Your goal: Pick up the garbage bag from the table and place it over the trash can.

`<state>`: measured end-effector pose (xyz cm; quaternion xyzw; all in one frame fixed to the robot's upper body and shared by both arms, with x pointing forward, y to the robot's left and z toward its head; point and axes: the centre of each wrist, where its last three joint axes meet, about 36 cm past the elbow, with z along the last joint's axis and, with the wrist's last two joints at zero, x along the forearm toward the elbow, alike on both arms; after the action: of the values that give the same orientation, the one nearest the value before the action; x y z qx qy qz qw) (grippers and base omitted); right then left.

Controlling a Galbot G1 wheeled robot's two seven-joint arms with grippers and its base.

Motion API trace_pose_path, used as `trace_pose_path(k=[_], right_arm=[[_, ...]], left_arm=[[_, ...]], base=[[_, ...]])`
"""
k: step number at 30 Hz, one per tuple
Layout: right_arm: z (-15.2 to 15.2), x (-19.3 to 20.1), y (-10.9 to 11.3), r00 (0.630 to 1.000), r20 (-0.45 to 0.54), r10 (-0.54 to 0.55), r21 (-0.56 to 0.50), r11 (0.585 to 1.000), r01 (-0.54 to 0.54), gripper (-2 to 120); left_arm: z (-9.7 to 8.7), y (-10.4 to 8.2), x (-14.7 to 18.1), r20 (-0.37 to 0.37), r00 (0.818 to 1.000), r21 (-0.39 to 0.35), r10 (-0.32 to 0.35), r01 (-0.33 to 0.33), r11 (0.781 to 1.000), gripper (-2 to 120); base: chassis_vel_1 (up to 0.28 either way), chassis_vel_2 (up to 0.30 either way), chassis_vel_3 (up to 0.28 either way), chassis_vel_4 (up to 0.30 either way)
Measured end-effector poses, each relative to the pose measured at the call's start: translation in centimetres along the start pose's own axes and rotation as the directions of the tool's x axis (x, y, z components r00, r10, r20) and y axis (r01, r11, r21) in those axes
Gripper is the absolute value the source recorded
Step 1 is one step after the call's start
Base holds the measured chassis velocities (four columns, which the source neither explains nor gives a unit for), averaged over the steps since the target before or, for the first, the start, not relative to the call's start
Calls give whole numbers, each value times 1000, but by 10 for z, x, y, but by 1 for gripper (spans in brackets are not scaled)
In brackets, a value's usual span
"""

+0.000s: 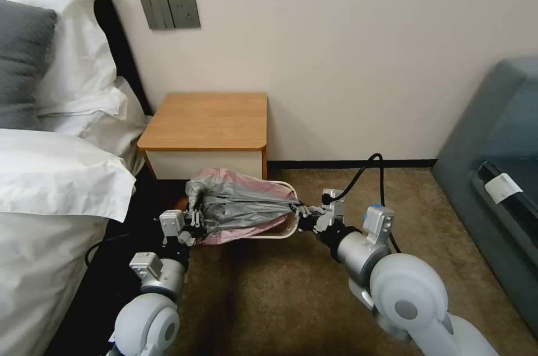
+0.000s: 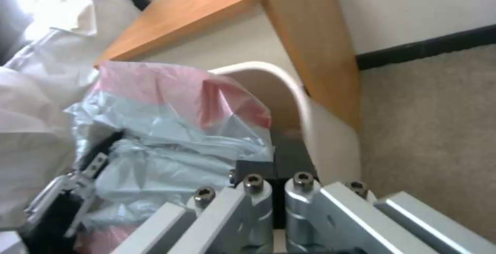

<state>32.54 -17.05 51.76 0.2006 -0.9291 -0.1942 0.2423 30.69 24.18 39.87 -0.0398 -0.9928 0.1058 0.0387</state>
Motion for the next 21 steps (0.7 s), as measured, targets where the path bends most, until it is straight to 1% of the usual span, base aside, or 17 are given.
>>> trace_pose_path(k=[9,18,21], right_arm=[[-2,-1,-7,999,0,38,4,999,-38,0],[-7,-1,-9,999,9,45,2,999,-45,0],[-7,0,-8,999,11,32,6,999,-33,0]], left_arm=[[-4,3,-1,10,1000,13,-13,13,1000,8],[-5,5,-1,12,1000,11,-19,19,1000,8],[-4,5,-1,12,1000,13,-20,20,1000,8]], base=[[0,0,0,0],[0,0,0,0],[0,0,0,0]])
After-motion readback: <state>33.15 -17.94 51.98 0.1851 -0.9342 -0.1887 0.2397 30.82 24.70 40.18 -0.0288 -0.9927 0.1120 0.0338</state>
